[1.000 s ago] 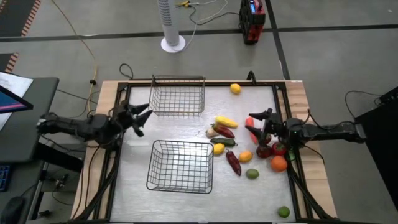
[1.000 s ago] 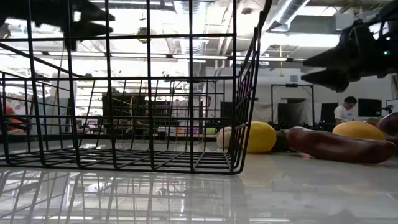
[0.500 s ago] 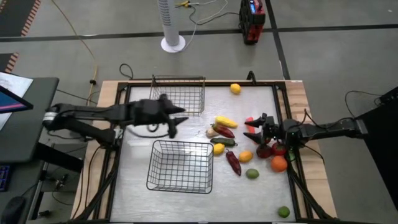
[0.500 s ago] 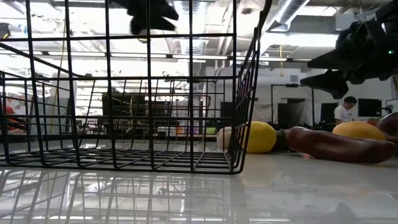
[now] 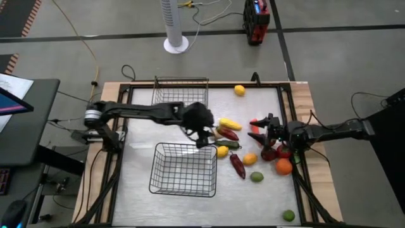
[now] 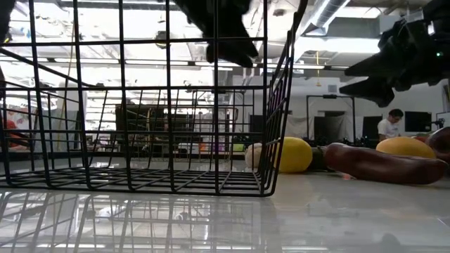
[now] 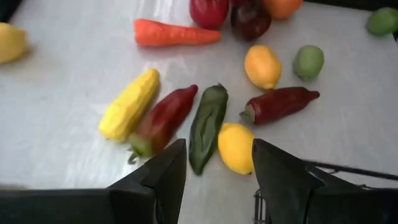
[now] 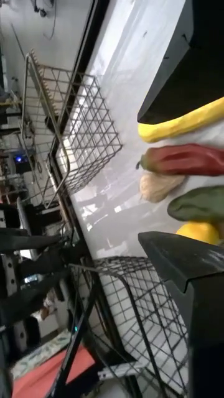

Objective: Sort produce into baskets
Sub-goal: Put the red chili pepper into the top wire basket

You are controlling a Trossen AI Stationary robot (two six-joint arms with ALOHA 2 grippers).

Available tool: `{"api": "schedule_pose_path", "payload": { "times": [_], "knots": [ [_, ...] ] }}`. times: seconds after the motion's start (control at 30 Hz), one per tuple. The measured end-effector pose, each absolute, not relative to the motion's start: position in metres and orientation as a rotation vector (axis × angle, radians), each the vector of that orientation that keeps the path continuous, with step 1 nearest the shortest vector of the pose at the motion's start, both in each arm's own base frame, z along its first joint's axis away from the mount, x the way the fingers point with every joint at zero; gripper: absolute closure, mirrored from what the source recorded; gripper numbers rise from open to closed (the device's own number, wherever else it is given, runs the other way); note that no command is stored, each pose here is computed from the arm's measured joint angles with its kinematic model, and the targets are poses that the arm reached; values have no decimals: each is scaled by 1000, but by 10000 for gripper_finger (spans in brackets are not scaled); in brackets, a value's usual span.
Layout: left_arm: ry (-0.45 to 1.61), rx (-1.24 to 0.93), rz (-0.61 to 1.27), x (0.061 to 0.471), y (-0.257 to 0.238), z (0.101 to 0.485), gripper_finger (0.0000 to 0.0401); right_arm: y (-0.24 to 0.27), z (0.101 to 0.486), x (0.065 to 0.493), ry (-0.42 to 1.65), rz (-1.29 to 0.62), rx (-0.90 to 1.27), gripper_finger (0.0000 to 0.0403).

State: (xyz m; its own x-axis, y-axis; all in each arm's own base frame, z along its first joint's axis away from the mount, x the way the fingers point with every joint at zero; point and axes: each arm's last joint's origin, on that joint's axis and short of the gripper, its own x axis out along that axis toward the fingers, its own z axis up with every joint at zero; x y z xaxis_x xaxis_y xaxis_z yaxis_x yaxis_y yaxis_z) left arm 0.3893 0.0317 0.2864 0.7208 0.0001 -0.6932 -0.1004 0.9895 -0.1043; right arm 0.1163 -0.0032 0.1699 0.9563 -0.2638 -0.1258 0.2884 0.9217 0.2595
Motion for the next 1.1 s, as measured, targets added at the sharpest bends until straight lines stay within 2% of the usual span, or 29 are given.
{"api": "schedule_pose_path", "payload": {
  "times": [0.3,0.67,0.87,1.1],
  "knots": [
    [868,-122,4,434,55,259,230,-4,167,121,124,-298,273,79],
    [986,-18,14,441,99,226,230,6,166,121,144,-215,295,79],
    [1028,159,31,439,101,225,230,10,166,121,135,-222,293,79],
    [1130,454,37,439,73,223,230,8,169,124,99,-261,323,79]
  ]
}}
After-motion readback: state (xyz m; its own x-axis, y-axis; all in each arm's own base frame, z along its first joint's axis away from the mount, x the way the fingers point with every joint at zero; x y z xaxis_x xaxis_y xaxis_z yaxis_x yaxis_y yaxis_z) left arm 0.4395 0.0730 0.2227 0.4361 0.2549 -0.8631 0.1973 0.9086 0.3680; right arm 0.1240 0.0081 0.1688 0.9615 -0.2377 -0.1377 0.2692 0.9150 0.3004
